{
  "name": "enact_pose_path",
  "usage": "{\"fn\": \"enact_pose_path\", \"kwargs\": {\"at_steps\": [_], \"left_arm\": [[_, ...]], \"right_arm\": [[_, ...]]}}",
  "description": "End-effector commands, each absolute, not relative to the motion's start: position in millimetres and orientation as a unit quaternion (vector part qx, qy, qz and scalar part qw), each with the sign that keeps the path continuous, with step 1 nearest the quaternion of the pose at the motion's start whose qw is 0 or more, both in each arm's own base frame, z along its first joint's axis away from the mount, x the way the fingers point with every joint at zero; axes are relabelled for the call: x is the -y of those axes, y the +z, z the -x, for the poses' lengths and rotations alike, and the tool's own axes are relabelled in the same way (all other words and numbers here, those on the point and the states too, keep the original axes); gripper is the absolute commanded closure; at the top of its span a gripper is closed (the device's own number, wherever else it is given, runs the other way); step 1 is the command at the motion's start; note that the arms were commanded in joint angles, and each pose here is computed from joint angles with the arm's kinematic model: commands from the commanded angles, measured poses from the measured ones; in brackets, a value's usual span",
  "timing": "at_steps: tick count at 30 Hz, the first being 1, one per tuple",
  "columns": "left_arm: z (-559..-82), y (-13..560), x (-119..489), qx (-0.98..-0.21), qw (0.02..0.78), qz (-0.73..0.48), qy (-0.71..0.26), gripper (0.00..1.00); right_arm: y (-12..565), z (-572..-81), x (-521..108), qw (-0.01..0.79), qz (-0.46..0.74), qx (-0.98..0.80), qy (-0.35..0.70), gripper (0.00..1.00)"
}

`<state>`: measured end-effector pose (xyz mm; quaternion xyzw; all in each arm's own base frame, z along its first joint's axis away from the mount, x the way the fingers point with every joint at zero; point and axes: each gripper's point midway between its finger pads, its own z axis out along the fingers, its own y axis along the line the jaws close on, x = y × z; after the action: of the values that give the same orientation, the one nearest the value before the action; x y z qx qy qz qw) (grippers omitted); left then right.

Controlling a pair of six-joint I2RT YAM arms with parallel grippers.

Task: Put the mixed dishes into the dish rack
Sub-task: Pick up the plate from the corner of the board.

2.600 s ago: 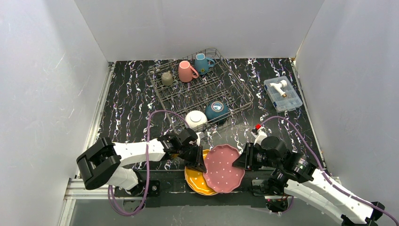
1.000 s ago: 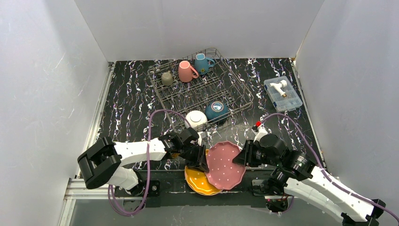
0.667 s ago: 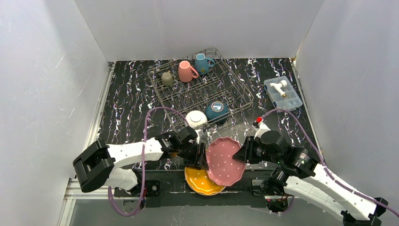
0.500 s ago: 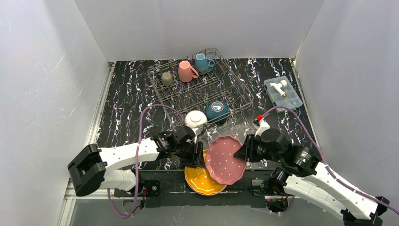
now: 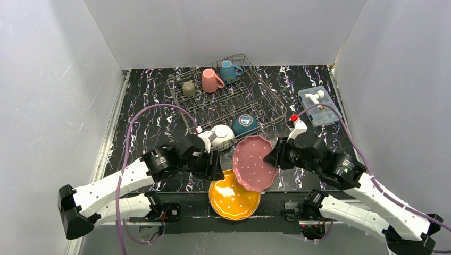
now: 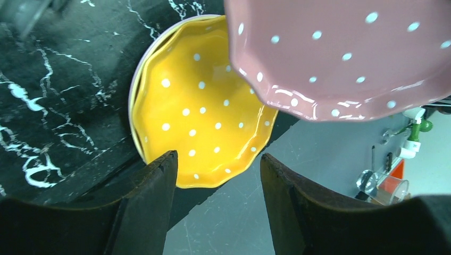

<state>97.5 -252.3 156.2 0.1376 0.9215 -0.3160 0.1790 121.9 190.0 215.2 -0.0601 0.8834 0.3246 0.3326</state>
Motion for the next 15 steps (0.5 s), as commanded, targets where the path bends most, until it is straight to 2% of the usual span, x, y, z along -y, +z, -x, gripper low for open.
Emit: {"fn": "enact_pose_path", "kwargs": {"at_steps": [1, 15], "left_arm": [[-102.6, 166.5, 227.5, -0.924, 0.211, -0.154, -0.277, 0.43], [-99.8, 184.7, 199.6, -0.910, 0.252, -0.201, -0.260, 0.58]], "right_arm": [[300.0, -153.4, -207.0, 0.435, 0.043, -0.817, 0.377, 0.99], [370.2, -226.9, -225.1, 0.556, 0.039, -0.779, 0.288, 0.99]]}}
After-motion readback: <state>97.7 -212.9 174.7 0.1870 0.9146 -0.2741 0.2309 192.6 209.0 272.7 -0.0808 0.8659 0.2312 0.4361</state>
